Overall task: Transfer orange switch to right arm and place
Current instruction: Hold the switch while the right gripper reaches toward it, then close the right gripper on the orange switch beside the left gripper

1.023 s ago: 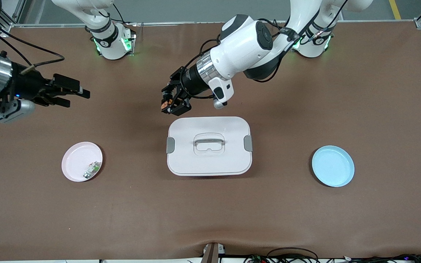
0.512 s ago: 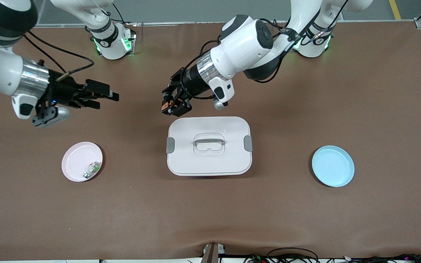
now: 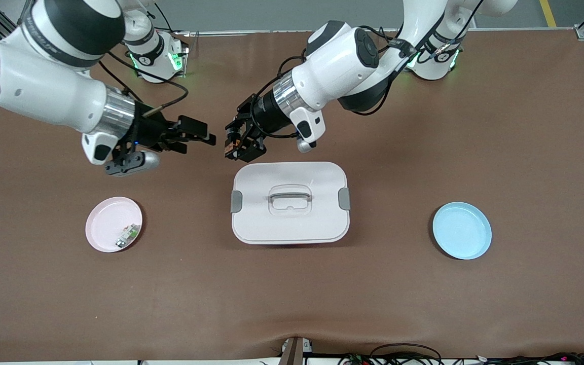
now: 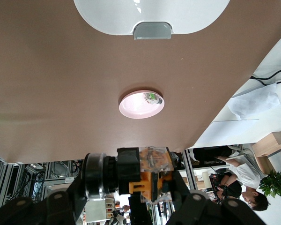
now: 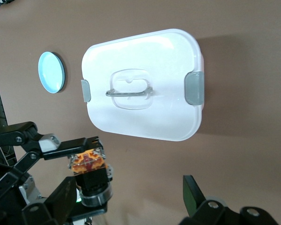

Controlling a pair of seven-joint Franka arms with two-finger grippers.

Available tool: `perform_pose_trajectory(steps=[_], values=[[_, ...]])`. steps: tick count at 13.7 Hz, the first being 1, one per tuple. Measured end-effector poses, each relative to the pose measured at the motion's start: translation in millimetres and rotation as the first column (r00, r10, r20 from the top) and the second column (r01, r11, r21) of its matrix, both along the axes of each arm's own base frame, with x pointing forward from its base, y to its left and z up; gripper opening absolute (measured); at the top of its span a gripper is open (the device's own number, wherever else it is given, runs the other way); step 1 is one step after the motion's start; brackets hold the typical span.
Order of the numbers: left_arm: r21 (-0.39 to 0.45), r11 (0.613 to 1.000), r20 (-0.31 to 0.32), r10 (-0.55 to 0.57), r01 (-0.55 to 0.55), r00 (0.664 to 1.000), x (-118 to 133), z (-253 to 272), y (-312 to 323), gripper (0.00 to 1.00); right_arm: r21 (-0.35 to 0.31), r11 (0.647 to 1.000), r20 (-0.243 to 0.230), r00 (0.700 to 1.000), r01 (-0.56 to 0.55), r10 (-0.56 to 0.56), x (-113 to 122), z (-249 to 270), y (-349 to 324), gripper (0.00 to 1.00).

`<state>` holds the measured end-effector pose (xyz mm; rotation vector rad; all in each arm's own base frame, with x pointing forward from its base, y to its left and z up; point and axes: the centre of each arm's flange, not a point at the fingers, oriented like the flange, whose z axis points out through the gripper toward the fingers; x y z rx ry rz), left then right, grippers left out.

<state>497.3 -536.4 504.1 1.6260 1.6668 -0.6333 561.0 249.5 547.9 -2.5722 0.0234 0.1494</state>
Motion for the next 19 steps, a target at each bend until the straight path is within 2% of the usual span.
perform_pose_trajectory(steps=[9,12,19], values=[[0.001,1.000,0.000,0.000,0.000,1.000,0.2,-0.6,0.0,0.73,0.026,0.999,-0.017,1.000,0.023,-0.022,-6.4,-2.0,31.5,1.00],[0.000,1.000,0.001,0.002,-0.002,1.000,0.6,-0.4,0.4,0.73,0.041,0.998,-0.001,0.999,0.038,-0.038,-8.7,1.6,43.5,1.00],[0.004,1.000,0.000,0.007,-0.007,1.000,3.0,-2.8,2.5,0.73,0.019,1.000,0.009,1.000,0.023,-0.023,-9.1,-10.2,55.8,1.00]])
